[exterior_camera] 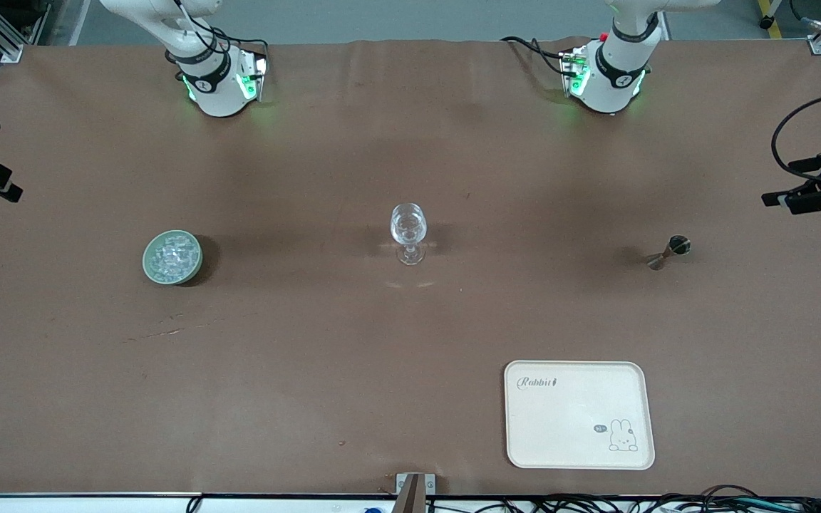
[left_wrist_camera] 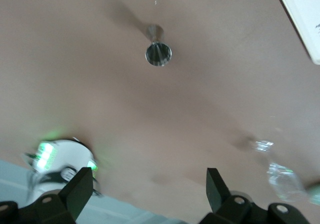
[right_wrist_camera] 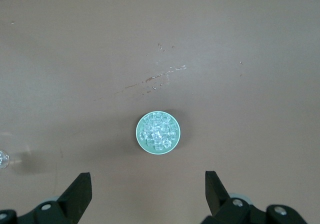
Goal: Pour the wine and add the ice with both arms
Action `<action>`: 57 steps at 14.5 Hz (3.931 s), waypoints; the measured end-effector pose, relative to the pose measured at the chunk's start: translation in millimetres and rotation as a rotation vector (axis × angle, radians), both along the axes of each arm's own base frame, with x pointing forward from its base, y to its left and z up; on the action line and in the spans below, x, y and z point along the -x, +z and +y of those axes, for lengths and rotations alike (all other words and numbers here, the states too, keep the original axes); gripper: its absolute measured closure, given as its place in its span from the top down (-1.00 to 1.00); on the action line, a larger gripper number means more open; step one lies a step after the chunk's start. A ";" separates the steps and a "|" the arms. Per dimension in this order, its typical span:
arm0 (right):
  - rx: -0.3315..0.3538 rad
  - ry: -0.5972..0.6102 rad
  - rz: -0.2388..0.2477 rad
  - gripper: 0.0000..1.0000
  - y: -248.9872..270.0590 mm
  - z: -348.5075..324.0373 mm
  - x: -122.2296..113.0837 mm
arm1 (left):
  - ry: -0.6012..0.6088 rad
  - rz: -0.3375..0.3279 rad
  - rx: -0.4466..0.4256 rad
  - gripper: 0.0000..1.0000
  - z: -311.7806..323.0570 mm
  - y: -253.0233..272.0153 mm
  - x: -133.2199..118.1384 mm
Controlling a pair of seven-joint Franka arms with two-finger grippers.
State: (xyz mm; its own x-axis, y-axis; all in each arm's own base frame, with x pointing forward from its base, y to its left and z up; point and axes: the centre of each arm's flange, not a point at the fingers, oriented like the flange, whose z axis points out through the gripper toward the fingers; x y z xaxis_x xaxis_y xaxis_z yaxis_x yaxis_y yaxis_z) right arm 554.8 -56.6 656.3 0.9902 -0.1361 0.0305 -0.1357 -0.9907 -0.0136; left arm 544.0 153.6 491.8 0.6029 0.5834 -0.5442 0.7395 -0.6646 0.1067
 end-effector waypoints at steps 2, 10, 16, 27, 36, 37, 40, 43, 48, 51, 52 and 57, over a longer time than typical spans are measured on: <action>0.000 0.000 0.000 1.00 0.0 0.1 0.0 | 0.123 0.065 0.072 1.00 23.5 -30.5 0.3; -0.004 0.000 0.036 1.00 -10.9 -0.1 1.6 | 0.393 0.190 0.226 1.00 75.5 -127.3 -1.0; -0.009 -0.001 0.091 1.00 -111.1 -0.2 -10.3 | 0.569 0.253 0.330 1.00 114.2 -189.8 37.0; 0.002 0.027 0.048 1.00 -315.0 21.1 34.8 | 0.644 0.220 0.527 1.00 104.1 -316.7 64.7; 0.023 0.046 0.067 0.96 -392.7 24.5 45.0 | 0.655 0.221 0.563 1.00 82.1 -345.1 53.2; 0.025 0.048 0.069 0.96 -396.6 24.4 44.9 | 0.656 0.224 0.565 1.00 80.9 -348.1 53.4; 0.026 0.049 0.072 0.74 -400.0 24.3 44.9 | 0.665 0.235 0.565 1.00 82.2 -356.4 56.7; 0.026 0.048 0.078 0.54 -402.8 23.9 46.0 | 0.673 0.239 0.570 1.00 75.2 -368.8 54.8; 0.026 0.048 0.091 0.26 -408.8 23.7 47.8 | 0.678 0.244 0.583 1.00 71.1 -382.2 53.4; 0.026 0.048 0.092 0.15 -409.5 23.6 48.1 | 0.667 0.243 0.609 1.00 59.4 -385.3 47.6; 0.026 0.048 0.092 0.15 -409.5 23.6 48.1 | 0.663 0.241 0.614 1.00 56.8 -385.3 45.4; 0.026 0.048 0.094 0.12 -410.2 23.3 48.7 | 0.657 0.239 0.621 1.00 51.9 -385.3 41.6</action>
State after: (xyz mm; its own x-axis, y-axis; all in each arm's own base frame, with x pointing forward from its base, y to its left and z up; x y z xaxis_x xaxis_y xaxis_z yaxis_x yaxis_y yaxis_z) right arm 506.1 -33.3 246.1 0.9942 -0.0892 -0.0599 -0.0880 -0.9959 0.0229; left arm 502.5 205.5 106.5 0.0877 0.3307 -0.9397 0.9948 0.0194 0.0997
